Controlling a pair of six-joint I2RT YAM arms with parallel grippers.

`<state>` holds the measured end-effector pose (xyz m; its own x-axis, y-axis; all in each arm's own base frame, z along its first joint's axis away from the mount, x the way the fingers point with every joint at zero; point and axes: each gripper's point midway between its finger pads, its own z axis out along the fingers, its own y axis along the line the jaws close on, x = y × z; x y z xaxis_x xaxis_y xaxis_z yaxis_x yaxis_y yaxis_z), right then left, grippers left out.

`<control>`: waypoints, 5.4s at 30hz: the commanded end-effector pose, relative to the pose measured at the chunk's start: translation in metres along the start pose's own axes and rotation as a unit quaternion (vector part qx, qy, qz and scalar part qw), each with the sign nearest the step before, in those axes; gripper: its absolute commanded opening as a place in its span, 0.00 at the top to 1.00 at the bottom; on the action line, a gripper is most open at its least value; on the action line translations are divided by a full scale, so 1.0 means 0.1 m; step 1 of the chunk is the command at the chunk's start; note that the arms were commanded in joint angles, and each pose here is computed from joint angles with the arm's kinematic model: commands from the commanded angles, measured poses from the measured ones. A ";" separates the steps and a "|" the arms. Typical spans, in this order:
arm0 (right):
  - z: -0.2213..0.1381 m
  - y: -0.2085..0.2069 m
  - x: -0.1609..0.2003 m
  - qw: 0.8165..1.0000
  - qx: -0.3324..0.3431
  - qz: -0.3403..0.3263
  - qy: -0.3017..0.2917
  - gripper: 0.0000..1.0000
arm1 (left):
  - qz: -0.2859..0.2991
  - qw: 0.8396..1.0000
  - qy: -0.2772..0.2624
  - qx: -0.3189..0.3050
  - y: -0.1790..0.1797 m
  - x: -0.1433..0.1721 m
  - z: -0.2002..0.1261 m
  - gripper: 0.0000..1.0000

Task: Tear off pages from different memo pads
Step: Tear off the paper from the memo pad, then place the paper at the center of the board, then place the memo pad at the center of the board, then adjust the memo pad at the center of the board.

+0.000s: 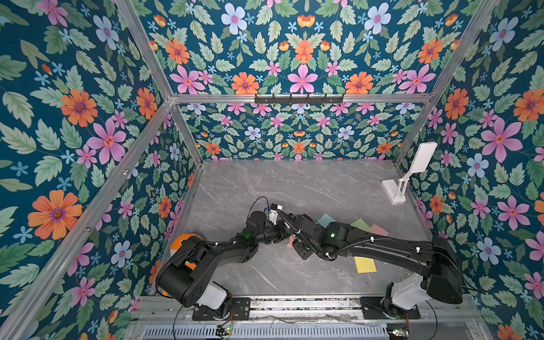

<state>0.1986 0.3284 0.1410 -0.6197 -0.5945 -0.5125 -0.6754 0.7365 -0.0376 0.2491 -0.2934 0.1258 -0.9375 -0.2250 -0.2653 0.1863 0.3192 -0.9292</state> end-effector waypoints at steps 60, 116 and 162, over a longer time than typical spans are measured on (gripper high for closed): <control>-0.11 -0.23 -0.38 0.975 0.092 -0.199 -0.038 1.00 | 0.324 0.942 -0.063 -0.053 -0.29 0.02 -0.35 0.66; 1.46 -2.75 -0.37 0.940 0.136 0.300 0.094 0.94 | 0.039 0.932 0.002 -0.360 1.52 -0.99 -0.89 1.00; 1.27 -1.90 0.22 0.931 -0.024 0.344 0.116 0.54 | 0.189 0.861 -0.012 -0.472 0.82 -1.06 -0.68 0.56</control>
<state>0.3743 0.2015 0.0287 -0.9776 0.0378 -0.2073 -0.0259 0.9548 0.2961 0.3425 -0.1584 0.0935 -0.8607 0.0605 -0.5055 0.1200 0.9891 -0.0858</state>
